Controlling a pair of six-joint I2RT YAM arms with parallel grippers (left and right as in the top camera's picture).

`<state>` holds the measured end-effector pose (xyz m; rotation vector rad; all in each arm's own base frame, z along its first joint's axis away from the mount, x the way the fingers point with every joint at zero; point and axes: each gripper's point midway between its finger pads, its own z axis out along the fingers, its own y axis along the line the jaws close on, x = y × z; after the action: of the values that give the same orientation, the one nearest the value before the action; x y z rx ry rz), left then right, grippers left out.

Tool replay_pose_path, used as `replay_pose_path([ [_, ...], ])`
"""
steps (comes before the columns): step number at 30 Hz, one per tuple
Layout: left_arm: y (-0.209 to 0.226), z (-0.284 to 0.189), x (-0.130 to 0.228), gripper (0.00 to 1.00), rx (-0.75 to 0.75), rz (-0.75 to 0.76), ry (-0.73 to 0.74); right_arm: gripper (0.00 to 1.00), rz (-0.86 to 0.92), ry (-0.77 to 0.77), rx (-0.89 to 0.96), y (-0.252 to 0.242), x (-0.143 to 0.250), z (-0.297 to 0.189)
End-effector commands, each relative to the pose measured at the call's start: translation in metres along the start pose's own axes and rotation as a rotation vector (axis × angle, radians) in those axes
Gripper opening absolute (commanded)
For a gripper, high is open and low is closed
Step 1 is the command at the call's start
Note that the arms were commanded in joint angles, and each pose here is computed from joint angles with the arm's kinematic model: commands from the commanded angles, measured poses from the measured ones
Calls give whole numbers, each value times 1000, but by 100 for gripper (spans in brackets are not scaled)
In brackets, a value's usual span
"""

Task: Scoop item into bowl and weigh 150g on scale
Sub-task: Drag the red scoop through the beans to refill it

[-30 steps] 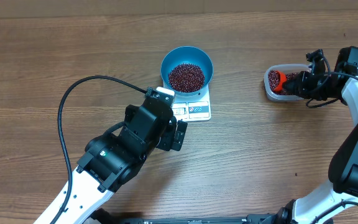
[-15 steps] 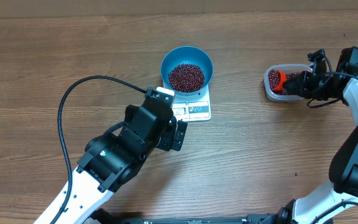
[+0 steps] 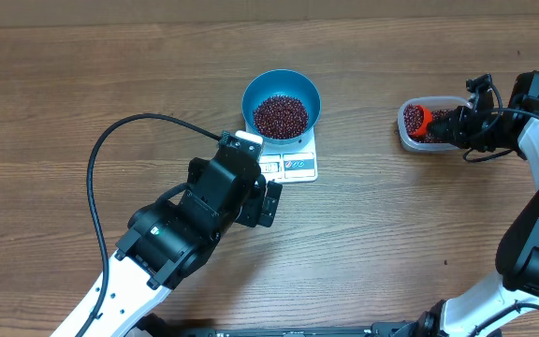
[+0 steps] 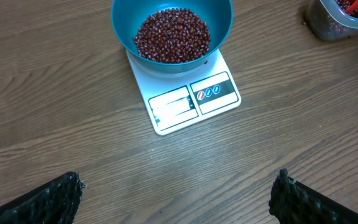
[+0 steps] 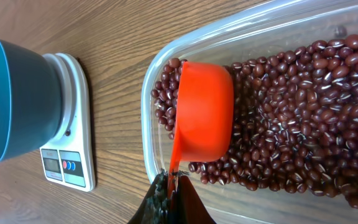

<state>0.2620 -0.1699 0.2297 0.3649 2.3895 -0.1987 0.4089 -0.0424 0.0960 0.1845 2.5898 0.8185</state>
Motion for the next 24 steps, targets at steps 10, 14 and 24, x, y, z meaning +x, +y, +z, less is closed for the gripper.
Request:
replay_pose_path([
  [10,-1,2,0,100,3,19,4,4,129,28,-153,-10,10,17],
  [14,-1,2,0,99,3,19,4,3,137,24,-151,-15,10,18],
  [24,-1,2,0,100,3,19,4,4,193,-26,-255,-23,5,7],
])
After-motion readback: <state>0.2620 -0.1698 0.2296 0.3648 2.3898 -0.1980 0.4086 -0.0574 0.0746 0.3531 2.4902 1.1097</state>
